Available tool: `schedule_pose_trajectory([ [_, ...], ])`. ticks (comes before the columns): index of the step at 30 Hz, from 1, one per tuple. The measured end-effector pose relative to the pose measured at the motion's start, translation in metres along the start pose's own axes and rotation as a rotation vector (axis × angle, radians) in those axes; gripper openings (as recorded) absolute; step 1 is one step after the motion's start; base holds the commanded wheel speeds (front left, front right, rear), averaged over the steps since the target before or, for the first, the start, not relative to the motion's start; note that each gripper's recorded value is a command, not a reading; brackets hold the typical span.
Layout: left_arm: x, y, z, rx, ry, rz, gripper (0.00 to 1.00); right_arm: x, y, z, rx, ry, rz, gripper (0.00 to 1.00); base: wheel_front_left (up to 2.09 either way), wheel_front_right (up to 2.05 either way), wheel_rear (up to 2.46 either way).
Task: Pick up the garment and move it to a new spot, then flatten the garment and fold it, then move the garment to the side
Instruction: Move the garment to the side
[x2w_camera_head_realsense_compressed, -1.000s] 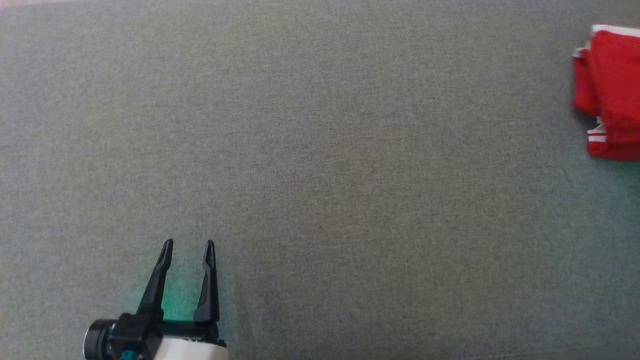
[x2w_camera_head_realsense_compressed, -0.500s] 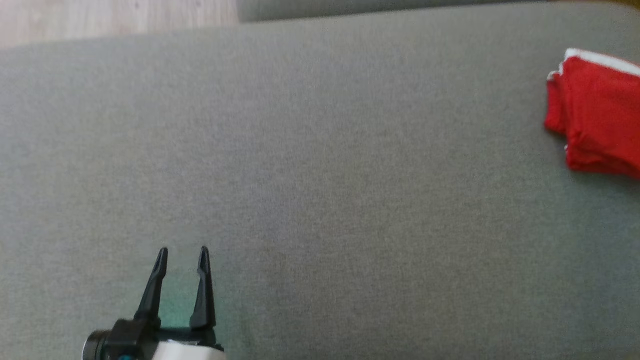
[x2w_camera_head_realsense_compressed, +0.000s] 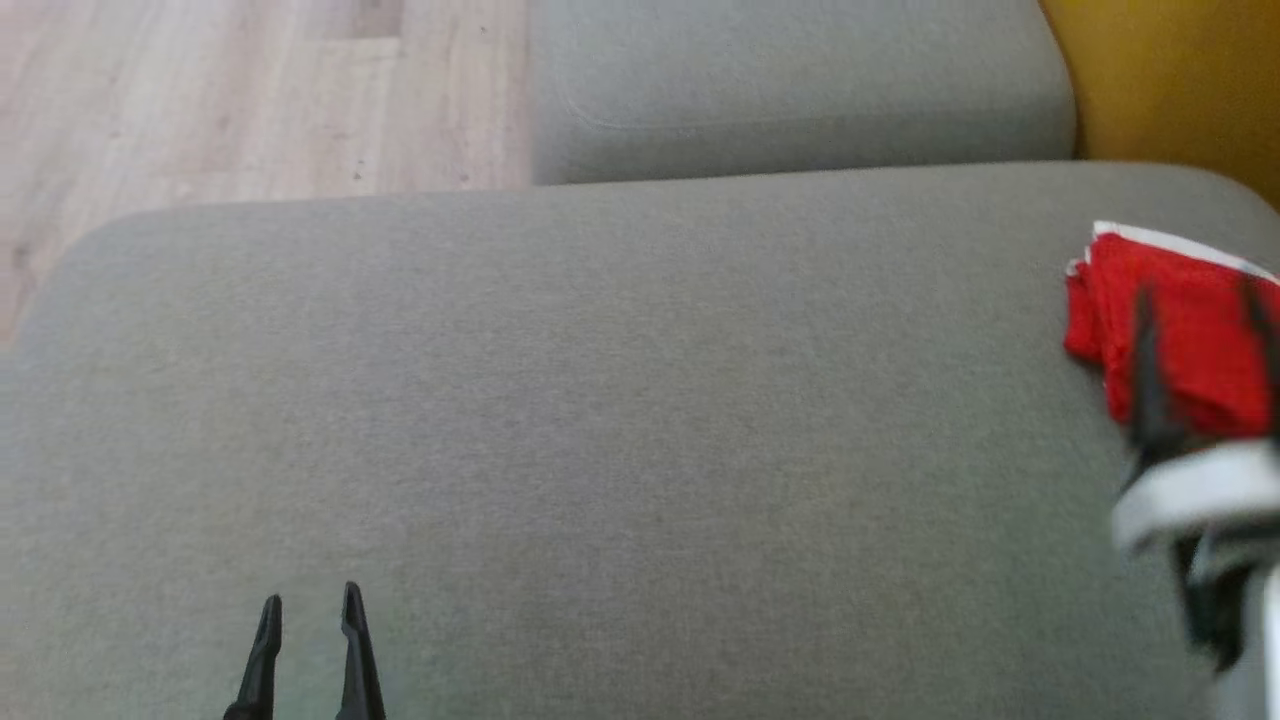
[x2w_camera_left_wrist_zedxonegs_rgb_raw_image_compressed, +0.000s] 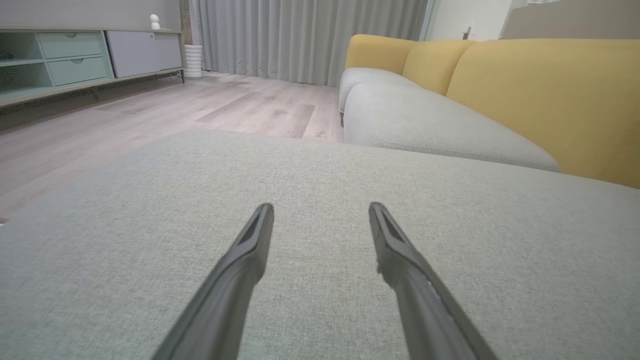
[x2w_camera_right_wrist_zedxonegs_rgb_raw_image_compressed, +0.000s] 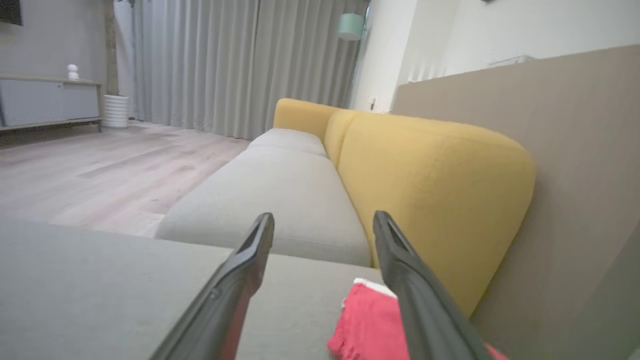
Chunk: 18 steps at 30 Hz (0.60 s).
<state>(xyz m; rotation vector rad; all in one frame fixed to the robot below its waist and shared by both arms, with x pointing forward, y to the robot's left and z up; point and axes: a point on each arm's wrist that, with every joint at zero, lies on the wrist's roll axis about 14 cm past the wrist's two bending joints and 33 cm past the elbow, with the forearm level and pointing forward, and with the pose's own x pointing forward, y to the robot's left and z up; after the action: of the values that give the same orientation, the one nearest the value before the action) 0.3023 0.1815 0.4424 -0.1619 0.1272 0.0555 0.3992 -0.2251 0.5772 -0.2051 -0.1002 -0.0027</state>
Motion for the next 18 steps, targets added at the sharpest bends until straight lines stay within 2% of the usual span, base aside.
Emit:
schedule_pose_trajectory([
  [6, -0.012, 0.008, 0.005, -0.008, -0.026, 0.014, 1.00, -0.044, 0.043, -0.046, 0.113, 0.053, 0.048, 1.00, 0.00, 0.00, 0.00],
  [12, -0.017, -0.003, -0.004, -0.021, 0.002, -0.048, 1.00, -0.079, 0.061, -0.092, 0.143, 0.158, 0.074, 1.00, 0.00, 0.00, 0.00],
  [18, -0.015, -0.011, -0.008, -0.020, 0.015, -0.088, 1.00, -0.090, 0.066, -0.106, 0.178, 0.197, 0.078, 1.00, 0.00, 0.00, 0.00],
])
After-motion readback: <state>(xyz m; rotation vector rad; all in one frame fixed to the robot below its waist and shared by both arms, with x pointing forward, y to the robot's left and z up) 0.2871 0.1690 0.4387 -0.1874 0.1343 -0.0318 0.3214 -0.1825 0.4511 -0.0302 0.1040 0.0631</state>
